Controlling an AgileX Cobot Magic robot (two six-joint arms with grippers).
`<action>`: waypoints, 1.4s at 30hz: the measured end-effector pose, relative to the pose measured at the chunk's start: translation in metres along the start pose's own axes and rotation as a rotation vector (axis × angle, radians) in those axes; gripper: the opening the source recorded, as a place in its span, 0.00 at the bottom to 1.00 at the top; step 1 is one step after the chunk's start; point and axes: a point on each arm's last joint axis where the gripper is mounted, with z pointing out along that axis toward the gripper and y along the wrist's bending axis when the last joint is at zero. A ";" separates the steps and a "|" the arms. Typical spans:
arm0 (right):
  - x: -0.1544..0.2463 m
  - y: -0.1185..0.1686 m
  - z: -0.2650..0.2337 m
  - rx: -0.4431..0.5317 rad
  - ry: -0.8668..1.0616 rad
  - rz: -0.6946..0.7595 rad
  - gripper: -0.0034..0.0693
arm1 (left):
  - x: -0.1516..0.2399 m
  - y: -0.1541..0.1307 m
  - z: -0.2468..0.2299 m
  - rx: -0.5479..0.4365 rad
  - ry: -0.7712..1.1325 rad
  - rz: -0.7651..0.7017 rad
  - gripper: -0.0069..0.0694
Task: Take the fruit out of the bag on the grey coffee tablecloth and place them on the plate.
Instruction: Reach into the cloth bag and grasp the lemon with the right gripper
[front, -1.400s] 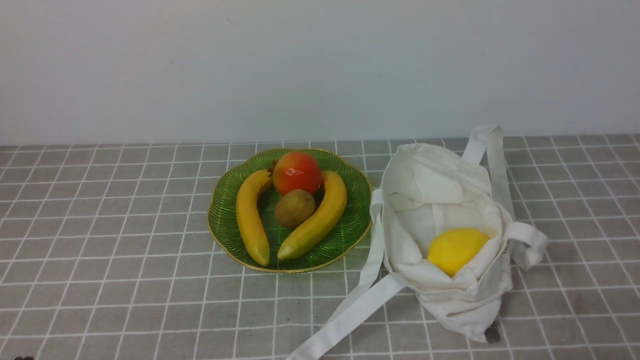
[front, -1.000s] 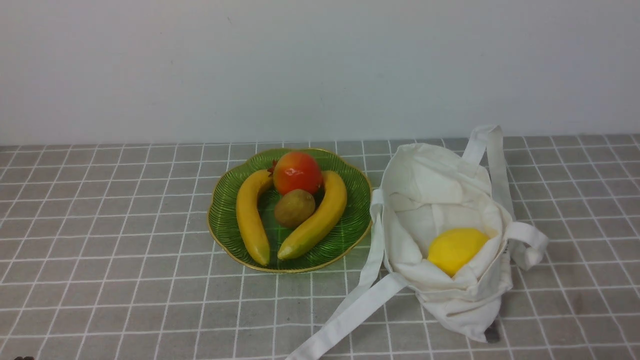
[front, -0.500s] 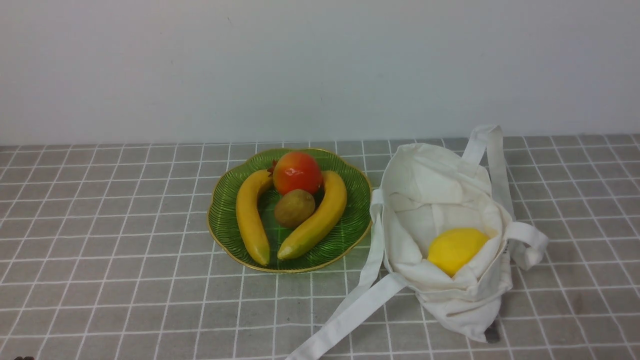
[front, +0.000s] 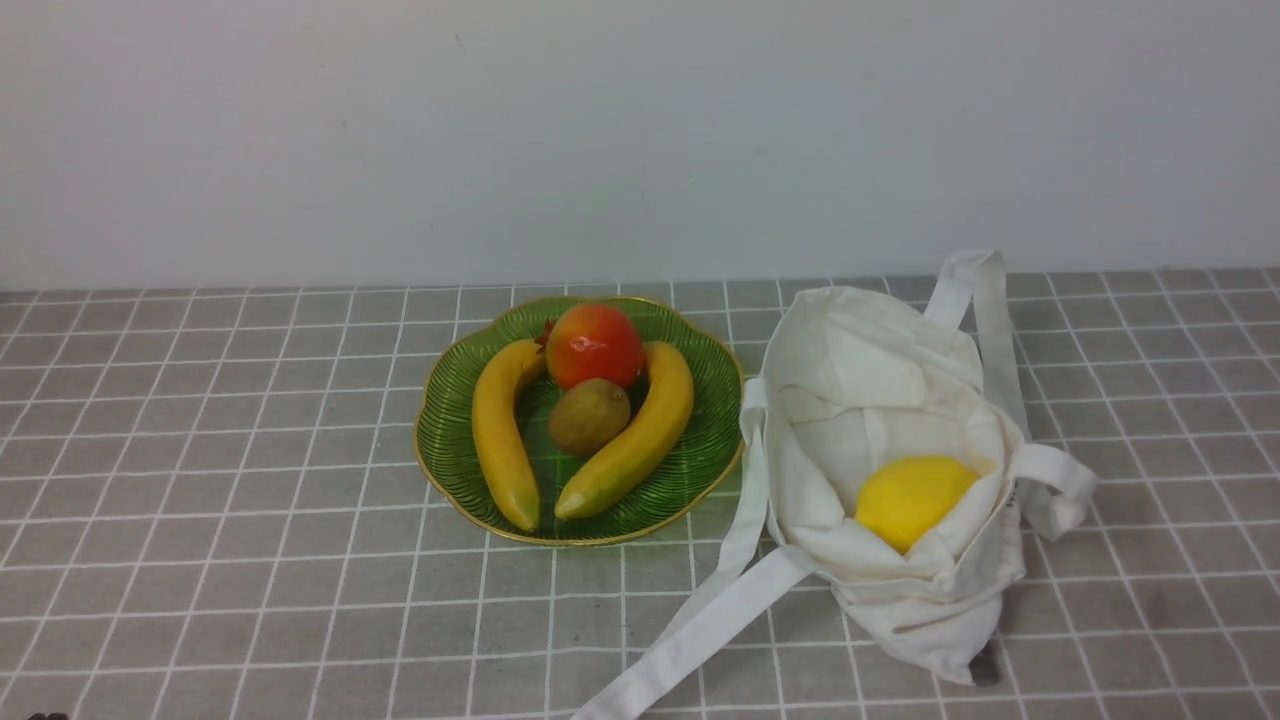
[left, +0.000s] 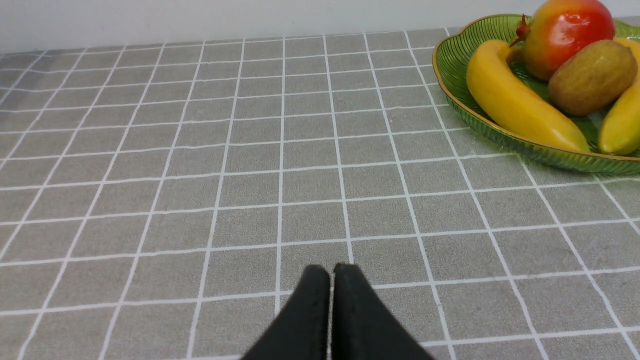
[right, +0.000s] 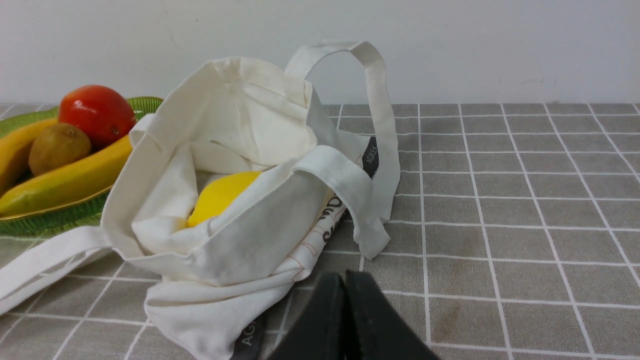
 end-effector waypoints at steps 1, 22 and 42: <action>0.000 0.000 0.000 0.000 0.000 0.000 0.03 | 0.000 0.000 0.000 0.000 0.000 0.000 0.08; -0.009 0.012 -0.001 -0.179 -0.020 1.056 0.03 | 0.000 0.000 0.000 0.000 0.000 0.000 0.08; -0.120 0.024 -0.003 -0.199 0.136 0.246 0.03 | 0.000 0.000 0.000 0.000 0.000 0.000 0.08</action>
